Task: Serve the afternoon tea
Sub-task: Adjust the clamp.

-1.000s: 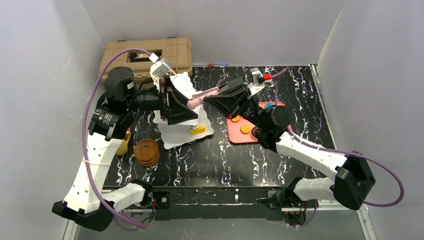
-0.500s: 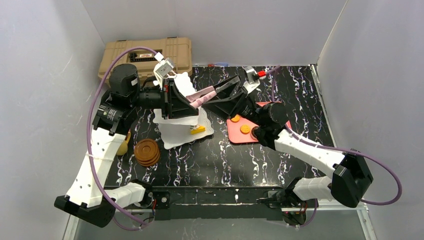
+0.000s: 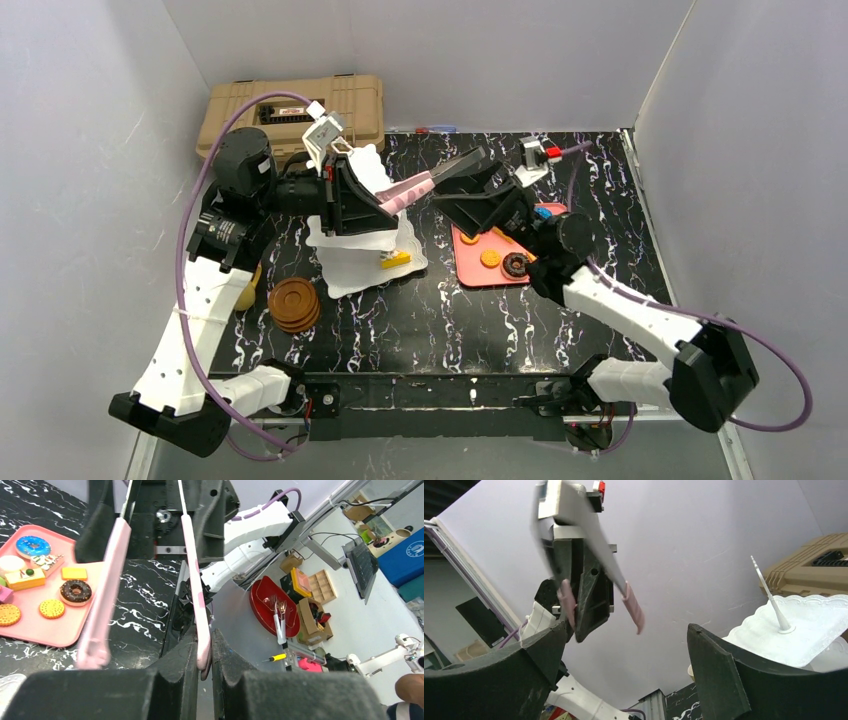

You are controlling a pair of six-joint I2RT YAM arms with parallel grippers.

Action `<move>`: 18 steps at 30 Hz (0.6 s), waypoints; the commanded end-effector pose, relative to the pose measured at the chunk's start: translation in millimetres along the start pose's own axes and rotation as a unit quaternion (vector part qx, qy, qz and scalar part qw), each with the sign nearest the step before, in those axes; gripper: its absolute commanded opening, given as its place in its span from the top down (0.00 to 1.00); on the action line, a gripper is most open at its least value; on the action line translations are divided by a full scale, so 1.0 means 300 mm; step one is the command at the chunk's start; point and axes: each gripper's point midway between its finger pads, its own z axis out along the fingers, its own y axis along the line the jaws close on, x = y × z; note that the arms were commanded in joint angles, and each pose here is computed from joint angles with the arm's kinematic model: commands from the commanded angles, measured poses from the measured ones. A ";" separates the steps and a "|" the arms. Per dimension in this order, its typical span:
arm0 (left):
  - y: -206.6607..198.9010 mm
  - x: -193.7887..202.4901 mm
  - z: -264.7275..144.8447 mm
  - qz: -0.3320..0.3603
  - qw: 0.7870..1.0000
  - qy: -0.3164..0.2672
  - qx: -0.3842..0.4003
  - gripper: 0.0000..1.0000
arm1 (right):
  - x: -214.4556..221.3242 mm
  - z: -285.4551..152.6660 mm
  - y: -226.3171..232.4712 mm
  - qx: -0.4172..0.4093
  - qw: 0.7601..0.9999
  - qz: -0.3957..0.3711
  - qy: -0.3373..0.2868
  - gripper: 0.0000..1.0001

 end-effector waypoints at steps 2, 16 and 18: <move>-0.057 0.010 -0.016 0.015 1.000 0.004 0.026 1.00 | -0.088 0.095 0.105 -0.090 0.995 0.002 -0.031 0.02; -0.051 -0.008 -0.011 0.010 1.000 -0.004 0.023 1.00 | -0.040 0.084 0.151 -0.163 0.986 0.030 -0.002 0.02; -0.061 -0.017 -0.012 0.011 1.000 -0.008 0.025 1.00 | -0.013 0.070 0.117 -0.141 0.989 0.033 0.007 0.02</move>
